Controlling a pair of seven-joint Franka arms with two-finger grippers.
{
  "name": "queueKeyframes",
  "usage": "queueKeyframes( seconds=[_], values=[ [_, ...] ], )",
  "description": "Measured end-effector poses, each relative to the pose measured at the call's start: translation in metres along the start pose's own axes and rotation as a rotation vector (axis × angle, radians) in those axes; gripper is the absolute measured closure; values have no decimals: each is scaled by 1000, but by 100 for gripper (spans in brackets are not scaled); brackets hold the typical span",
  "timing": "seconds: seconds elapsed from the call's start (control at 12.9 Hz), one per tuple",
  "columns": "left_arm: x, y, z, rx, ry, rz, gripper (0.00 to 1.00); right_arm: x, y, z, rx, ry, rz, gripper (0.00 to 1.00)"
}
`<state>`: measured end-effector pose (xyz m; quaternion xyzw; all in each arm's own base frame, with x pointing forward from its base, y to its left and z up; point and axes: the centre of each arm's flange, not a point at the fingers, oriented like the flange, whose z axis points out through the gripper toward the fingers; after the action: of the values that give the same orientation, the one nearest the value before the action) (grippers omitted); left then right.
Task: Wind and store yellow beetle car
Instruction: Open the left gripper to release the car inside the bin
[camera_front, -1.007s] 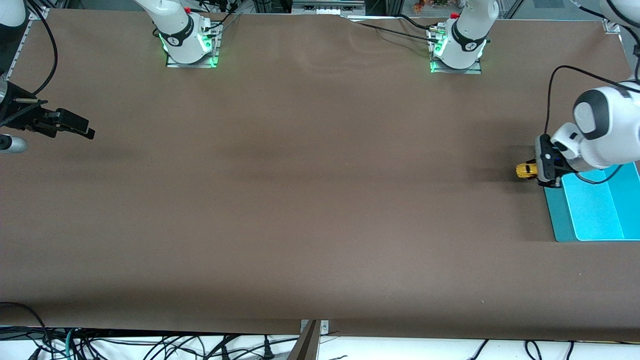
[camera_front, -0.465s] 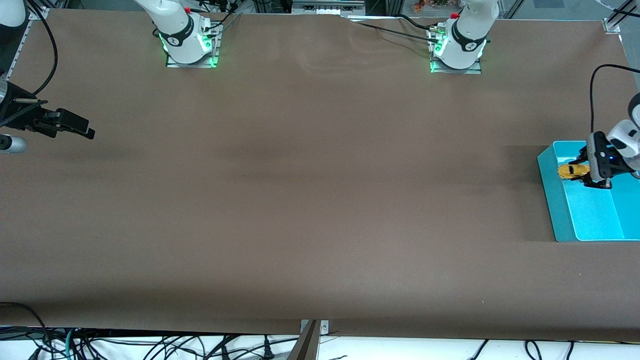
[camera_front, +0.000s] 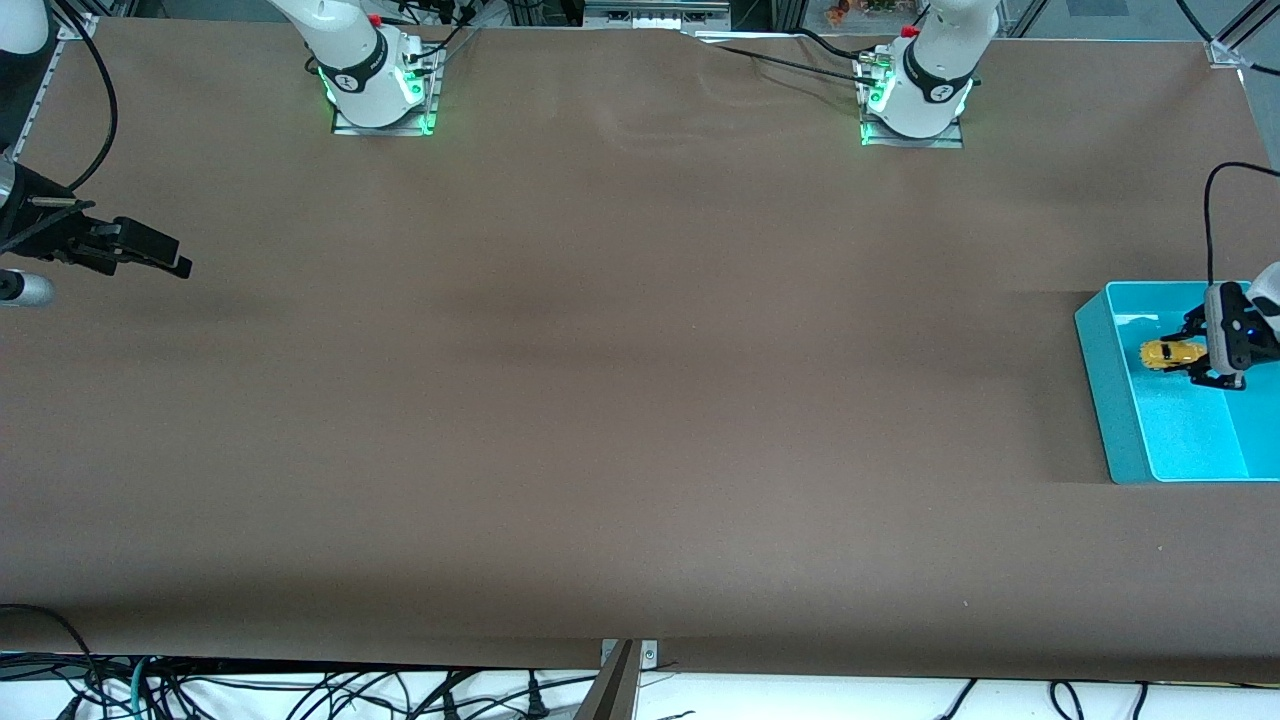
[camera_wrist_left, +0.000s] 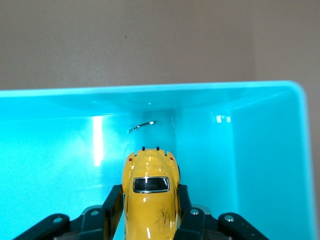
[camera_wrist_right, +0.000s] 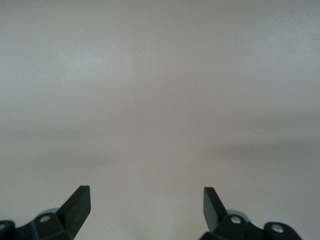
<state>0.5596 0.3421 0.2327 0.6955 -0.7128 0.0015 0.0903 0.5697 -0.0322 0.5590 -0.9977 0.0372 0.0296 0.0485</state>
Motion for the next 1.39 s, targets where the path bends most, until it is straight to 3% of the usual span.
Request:
queueKeyframes(
  seconds=[0.54,0.62,0.93,1.16,1.39],
  values=[
    [-6,-9,40,-6,11,-1,52,0,3,0,11,0,8,0],
    [-7,-10,38,-3,9,-2,45,0,3,0,11,0,8,0],
    [3,-13,-4,-14,12,-49,1,0,3,0,12,-1,9,0],
    [47,-13,-62,-71,20,-163,0,0,4,0,12,-1,10,0],
    [116,-9,-132,-126,2,-334,0,0,4,0,13,-2,11,0]
  ],
)
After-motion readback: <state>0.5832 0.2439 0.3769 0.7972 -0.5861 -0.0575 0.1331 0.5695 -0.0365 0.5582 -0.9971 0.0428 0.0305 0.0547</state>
